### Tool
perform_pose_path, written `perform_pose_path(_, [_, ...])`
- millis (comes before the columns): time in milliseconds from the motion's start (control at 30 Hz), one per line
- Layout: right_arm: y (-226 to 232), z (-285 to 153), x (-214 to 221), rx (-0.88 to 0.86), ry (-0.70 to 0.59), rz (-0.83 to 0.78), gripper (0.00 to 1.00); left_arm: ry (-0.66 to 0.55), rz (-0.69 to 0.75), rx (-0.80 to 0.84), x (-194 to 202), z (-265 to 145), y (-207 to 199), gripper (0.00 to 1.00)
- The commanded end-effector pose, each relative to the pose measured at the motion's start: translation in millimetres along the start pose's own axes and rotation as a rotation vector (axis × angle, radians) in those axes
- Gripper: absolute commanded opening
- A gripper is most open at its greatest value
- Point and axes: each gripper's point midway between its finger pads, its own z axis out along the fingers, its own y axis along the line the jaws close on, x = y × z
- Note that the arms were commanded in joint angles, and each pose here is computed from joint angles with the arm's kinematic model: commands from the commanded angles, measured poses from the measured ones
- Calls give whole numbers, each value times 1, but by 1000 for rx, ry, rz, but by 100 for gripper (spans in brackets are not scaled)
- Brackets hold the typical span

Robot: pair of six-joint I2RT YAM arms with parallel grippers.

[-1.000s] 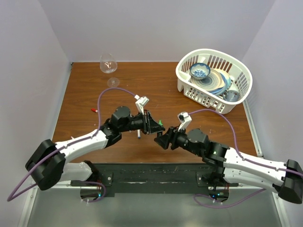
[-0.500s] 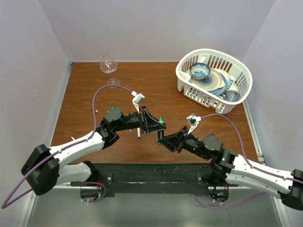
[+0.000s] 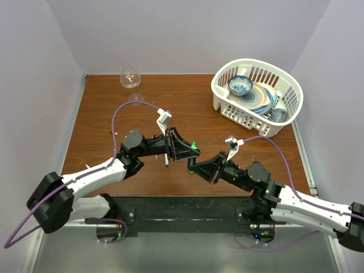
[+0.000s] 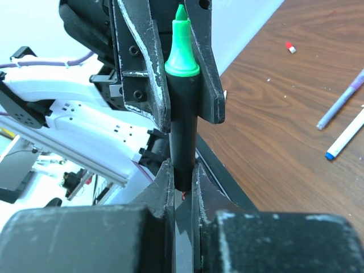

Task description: Insert the pens into the pen caps

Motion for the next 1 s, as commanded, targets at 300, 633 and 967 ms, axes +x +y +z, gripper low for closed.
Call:
perform_pose_path(300, [9, 1, -26, -2, -92, -37, 0, -4, 31, 35, 6, -2, 0, 40])
perform_pose_path(633, [8, 1, -31, 8, -114, -40, 0, -8, 19, 8, 11, -4, 9, 37])
perform_pose_path(967, [-3, 3, -22, 53, -80, -36, 16, -35, 23, 13, 3, -2, 4, 0])
